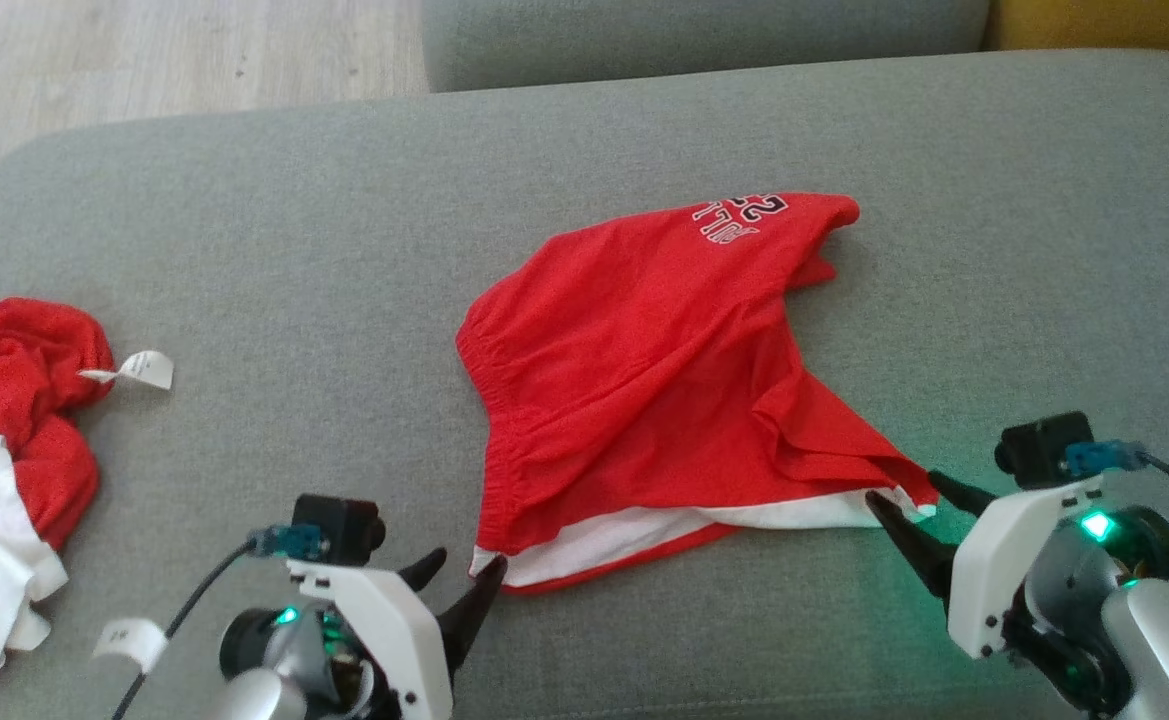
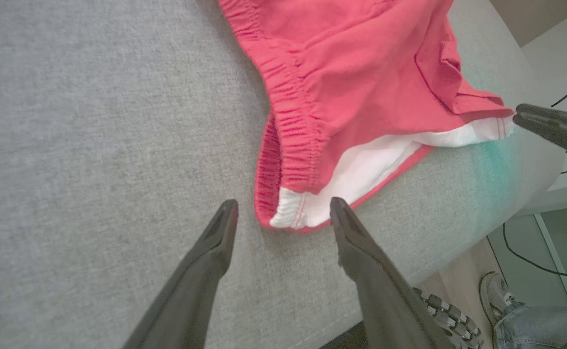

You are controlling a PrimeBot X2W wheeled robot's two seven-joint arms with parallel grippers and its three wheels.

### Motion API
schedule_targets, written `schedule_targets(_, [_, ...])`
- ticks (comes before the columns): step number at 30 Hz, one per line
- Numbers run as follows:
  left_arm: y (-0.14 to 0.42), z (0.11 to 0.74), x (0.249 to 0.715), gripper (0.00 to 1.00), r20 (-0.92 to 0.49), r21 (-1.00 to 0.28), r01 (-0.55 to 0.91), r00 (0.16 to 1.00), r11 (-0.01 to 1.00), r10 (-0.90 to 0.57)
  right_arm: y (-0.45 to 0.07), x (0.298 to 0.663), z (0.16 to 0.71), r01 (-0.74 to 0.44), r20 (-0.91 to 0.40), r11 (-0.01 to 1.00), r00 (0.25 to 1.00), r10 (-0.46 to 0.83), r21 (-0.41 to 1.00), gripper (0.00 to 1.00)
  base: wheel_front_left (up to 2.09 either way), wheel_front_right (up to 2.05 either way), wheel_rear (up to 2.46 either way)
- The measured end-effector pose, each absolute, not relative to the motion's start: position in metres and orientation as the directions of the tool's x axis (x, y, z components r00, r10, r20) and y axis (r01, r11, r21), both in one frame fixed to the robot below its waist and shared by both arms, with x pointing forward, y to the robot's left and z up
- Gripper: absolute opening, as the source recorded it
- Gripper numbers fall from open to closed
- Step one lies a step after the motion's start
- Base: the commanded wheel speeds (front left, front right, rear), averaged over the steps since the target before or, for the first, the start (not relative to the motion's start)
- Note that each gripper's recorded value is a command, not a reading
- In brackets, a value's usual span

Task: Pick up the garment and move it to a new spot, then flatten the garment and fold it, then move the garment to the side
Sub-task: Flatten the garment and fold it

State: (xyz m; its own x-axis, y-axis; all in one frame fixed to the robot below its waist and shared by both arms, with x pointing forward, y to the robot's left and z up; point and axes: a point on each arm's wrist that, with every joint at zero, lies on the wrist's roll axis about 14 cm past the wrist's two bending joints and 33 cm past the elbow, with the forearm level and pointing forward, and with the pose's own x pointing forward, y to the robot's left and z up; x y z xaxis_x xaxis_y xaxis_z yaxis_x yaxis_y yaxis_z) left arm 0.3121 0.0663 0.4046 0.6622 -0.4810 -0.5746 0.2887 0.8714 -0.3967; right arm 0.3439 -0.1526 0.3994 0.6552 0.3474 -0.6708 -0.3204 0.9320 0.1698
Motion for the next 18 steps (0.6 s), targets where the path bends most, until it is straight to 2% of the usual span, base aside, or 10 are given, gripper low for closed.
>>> schedule_targets(3, [0.064,0.402,0.319,1.0,-0.573,-0.393,0.302,0.658,0.869,-0.488,-0.152,0.339,0.39,-0.319,-0.702,0.931,0.621,0.349,0.18,1.0,0.0,0.0,0.0])
schedule_targets(12, [0.054,0.39,0.322,1.0,-0.58,-0.407,0.328,0.628,0.853,-0.519,-0.149,0.337,0.382,-0.317,-0.721,0.928,0.595,0.356,0.197,1.0,0.0,0.0,0.0])
schedule_targets(13, [0.053,0.389,0.323,1.0,-0.58,-0.409,0.328,0.627,0.852,-0.52,-0.15,0.337,0.38,-0.316,-0.724,0.928,0.592,0.355,0.197,0.96,0.0,0.0,0.0])
schedule_targets(15, [0.051,0.386,0.323,1.0,-0.584,-0.41,0.332,0.62,0.849,-0.524,-0.15,0.336,0.378,-0.314,-0.727,0.928,0.587,0.356,0.2,0.79,0.0,0.0,0.0])
schedule_targets(16, [0.051,0.385,0.324,1.0,-0.588,-0.409,0.331,0.618,0.85,-0.523,-0.149,0.335,0.377,-0.314,-0.728,0.927,0.585,0.357,0.203,0.55,0.0,0.0,0.0])
schedule_targets(17, [0.052,0.384,0.323,0.85,-0.589,-0.409,0.331,0.616,0.85,-0.523,-0.148,0.335,0.377,-0.315,-0.729,0.926,0.581,0.361,0.207,0.34,0.0,0.0,0.0])
schedule_targets(18, [0.051,0.383,0.323,0.37,-0.591,-0.41,0.335,0.611,0.848,-0.527,-0.147,0.334,0.376,-0.317,-0.731,0.925,0.578,0.363,0.208,0.0,0.0,0.0,0.0])
